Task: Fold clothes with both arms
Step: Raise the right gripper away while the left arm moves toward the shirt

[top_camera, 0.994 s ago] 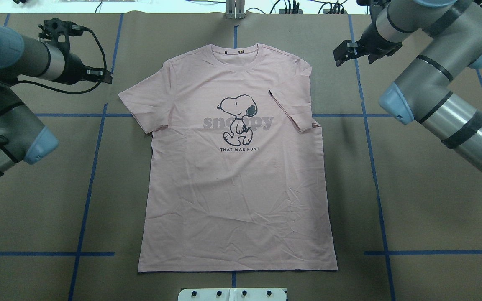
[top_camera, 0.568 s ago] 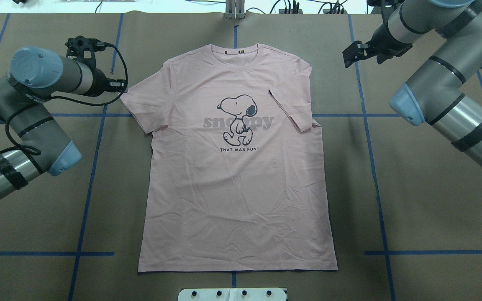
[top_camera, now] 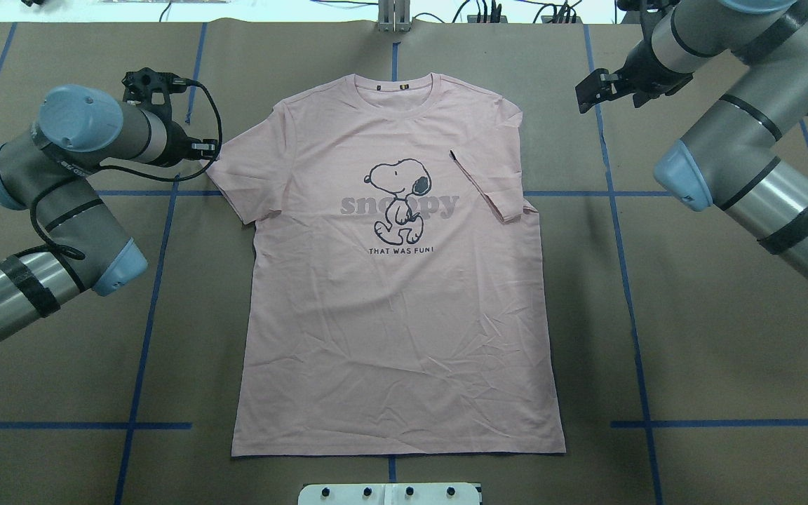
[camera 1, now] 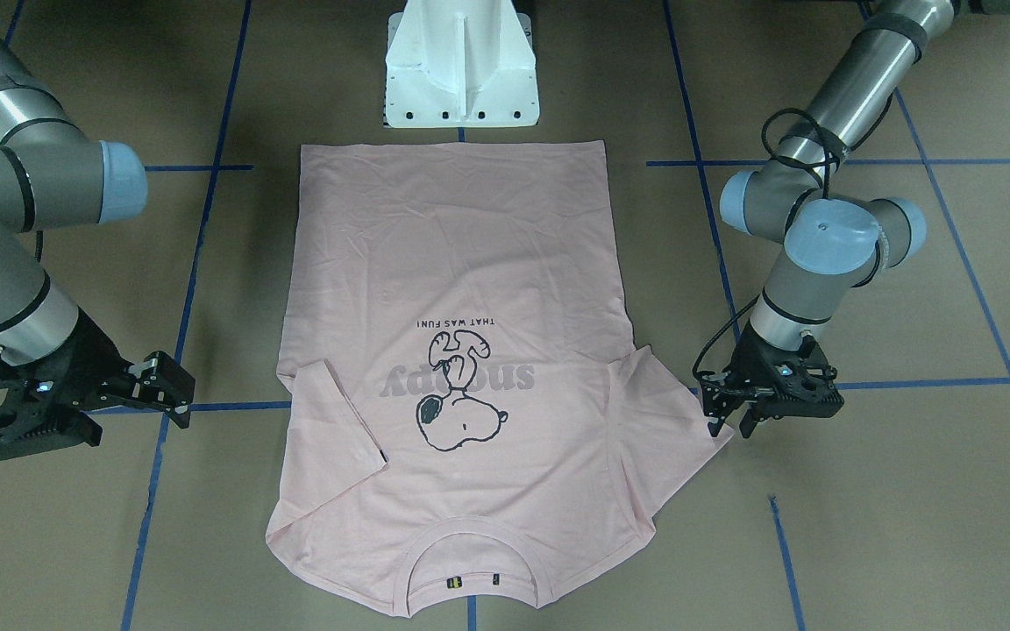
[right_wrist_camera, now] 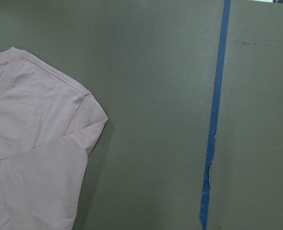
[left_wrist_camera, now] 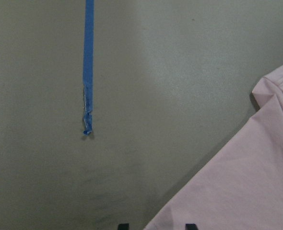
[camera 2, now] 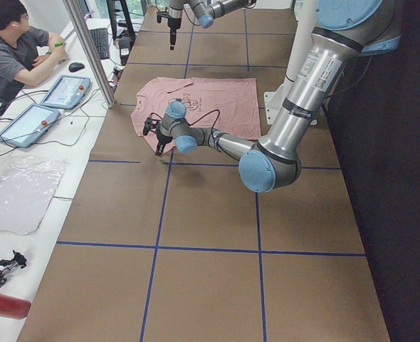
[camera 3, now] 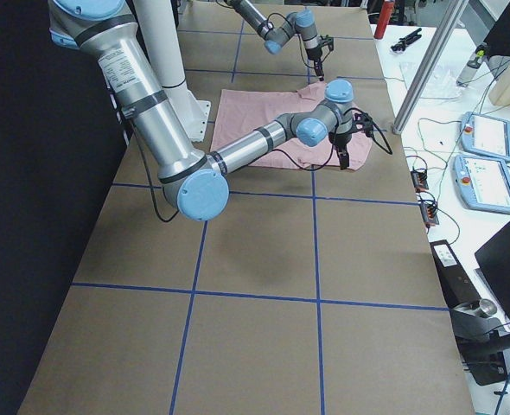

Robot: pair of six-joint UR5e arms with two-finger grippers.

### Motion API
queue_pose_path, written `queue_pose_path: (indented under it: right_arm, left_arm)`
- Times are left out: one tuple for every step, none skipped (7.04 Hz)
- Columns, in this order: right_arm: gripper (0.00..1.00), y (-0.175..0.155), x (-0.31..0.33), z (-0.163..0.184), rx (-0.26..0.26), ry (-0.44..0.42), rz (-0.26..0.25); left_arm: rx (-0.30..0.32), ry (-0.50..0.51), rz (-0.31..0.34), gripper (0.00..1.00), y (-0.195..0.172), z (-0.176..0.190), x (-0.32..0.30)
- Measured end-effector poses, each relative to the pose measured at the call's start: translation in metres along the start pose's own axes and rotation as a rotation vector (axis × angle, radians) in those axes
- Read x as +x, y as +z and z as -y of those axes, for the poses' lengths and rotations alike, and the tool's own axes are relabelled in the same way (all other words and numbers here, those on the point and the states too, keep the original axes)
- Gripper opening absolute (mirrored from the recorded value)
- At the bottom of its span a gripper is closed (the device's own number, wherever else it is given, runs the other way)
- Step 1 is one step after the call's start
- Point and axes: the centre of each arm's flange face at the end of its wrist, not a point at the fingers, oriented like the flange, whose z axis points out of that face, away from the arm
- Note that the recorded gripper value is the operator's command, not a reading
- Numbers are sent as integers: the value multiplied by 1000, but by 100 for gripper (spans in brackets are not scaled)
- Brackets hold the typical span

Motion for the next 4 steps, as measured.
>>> queue_pose_path:
  right_arm:
    - [100, 0, 0, 0, 0, 0, -1]
    - [100, 1, 1, -1, -1, 1, -1]
    - [100, 1, 1, -1, -1, 3, -2]
    - [100, 1, 1, -1, -1, 4, -2]
  left_arm:
    - [-3, 1, 2, 48, 3, -2, 0]
    - [-3, 3, 1, 48, 8, -4, -2]
    - [0, 4, -3, 38, 13, -6, -6]
    - [2, 6, -6, 0, 15, -6, -8]
